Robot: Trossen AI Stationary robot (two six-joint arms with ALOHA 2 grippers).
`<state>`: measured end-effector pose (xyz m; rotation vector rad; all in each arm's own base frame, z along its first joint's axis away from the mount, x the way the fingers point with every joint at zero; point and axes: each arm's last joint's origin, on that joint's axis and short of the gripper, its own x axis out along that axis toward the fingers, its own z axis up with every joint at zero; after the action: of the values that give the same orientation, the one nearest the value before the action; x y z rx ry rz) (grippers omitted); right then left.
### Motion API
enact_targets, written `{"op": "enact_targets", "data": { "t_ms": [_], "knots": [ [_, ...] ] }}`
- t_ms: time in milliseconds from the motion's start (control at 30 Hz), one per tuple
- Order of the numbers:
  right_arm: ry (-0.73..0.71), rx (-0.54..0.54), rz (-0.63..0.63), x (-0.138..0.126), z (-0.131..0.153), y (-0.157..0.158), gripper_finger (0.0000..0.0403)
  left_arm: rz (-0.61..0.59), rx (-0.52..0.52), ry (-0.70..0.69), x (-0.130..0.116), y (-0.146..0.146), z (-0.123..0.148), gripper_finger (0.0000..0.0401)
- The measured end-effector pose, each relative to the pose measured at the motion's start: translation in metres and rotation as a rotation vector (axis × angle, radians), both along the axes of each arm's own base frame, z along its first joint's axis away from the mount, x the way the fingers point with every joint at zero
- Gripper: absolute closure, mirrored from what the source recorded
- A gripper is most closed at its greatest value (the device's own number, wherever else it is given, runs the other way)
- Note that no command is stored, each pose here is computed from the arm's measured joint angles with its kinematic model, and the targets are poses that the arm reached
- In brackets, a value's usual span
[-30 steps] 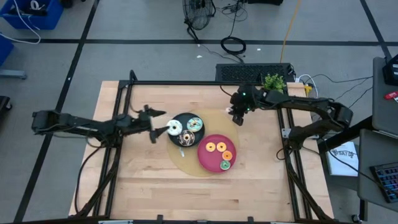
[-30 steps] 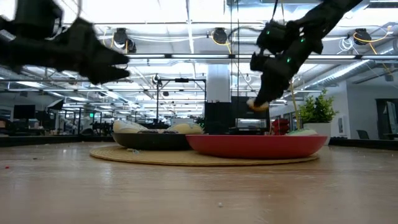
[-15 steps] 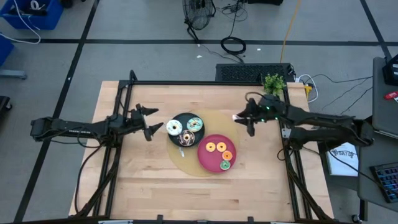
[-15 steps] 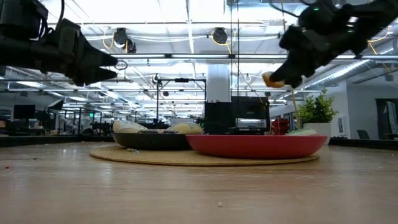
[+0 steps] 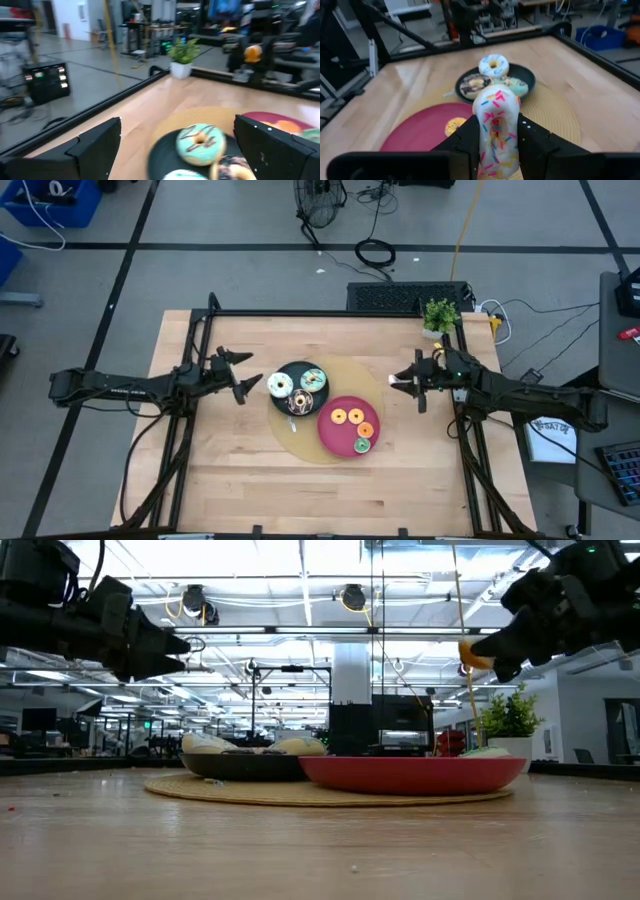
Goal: Pick & Place donuts
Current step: Put the small white donut on the pink plate
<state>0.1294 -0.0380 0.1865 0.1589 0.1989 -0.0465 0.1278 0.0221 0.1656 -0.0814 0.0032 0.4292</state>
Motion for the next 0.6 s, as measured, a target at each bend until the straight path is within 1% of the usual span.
{"op": "enact_targets", "data": {
  "t_ms": [167,267,433,600],
  "knots": [
    [-0.055,0.003,0.026,-0.008,-0.004,0.007,0.031,0.069,0.004,0.035,-0.001,0.002,-0.003,0.002],
    [-0.09,-0.006,0.075,-0.011,-0.003,0.012,0.031,0.071,0.028,0.066,-0.001,0.002,-0.005,0.002],
    [-0.169,-0.029,0.217,-0.017,0.005,0.023,0.031,0.071,0.014,0.071,-0.001,0.002,-0.006,0.002],
    [-0.211,-0.054,0.244,-0.027,0.008,0.028,0.0315,0.072,0.006,0.067,-0.001,0.002,-0.006,0.002]
  ]
}}
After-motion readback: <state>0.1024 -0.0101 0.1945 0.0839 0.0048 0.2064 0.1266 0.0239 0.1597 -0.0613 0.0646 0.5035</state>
